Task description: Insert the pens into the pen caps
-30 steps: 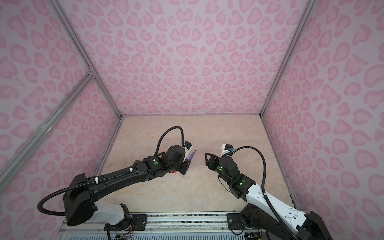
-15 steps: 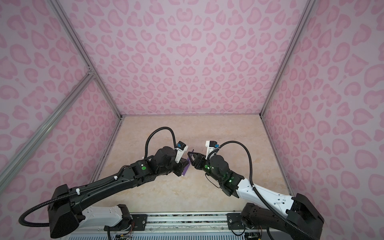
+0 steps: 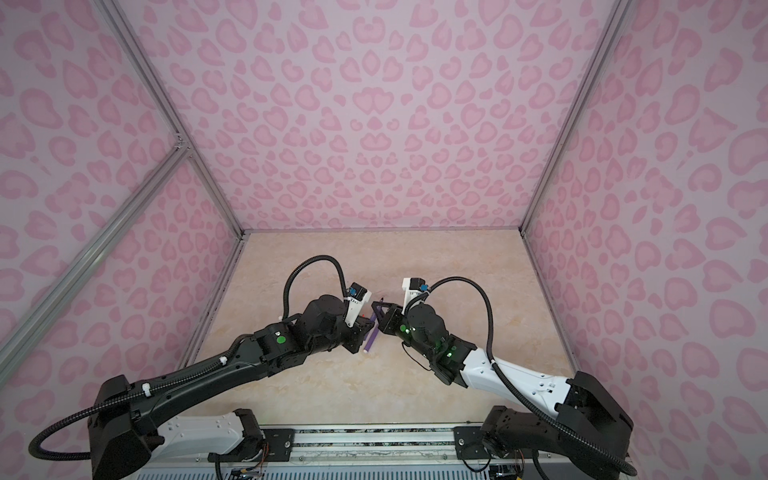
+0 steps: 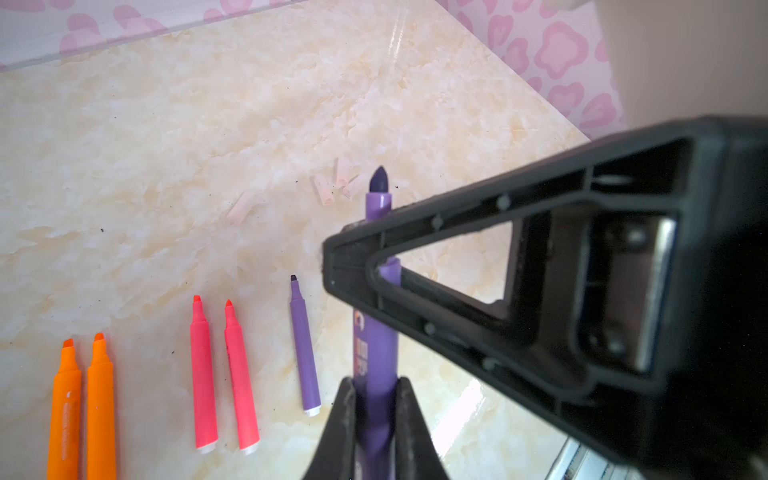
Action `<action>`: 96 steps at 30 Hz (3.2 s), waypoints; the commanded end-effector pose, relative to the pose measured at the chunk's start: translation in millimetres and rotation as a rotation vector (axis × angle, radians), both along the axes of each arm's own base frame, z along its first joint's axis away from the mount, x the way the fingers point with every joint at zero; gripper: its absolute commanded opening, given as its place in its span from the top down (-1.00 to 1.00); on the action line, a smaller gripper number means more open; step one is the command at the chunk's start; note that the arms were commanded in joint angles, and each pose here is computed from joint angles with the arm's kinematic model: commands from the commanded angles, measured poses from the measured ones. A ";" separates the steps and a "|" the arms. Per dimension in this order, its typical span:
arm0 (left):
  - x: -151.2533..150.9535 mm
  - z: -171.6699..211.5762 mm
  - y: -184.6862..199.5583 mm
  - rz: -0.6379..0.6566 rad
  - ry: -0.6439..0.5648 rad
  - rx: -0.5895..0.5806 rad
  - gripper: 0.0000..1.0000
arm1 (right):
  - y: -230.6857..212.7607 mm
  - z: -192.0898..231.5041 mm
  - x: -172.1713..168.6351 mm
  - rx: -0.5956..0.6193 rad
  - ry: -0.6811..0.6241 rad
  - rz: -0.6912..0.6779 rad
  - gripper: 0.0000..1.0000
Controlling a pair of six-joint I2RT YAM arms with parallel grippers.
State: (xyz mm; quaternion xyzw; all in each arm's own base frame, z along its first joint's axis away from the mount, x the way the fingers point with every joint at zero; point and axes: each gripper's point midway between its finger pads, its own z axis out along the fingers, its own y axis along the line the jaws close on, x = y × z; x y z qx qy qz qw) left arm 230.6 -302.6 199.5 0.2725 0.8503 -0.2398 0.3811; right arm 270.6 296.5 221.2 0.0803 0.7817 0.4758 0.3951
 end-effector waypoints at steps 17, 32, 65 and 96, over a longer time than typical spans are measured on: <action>13.5 10.0 -10.5 0.014 -0.044 -0.015 0.41 | 2.5 3.0 -10.2 -0.012 -0.013 -0.018 1.00; 30.4 10.5 27.4 0.170 -0.007 -0.044 0.93 | -17.5 8.5 -10.0 -0.082 -0.046 -0.084 -0.17; 72.9 -9.3 111.3 0.456 -0.008 -0.204 0.93 | -86.5 -177.4 62.7 -1.044 0.428 0.017 0.21; 67.0 -3.7 99.1 0.411 -0.023 -0.205 0.93 | -87.6 -205.4 59.0 -1.180 0.473 0.014 0.31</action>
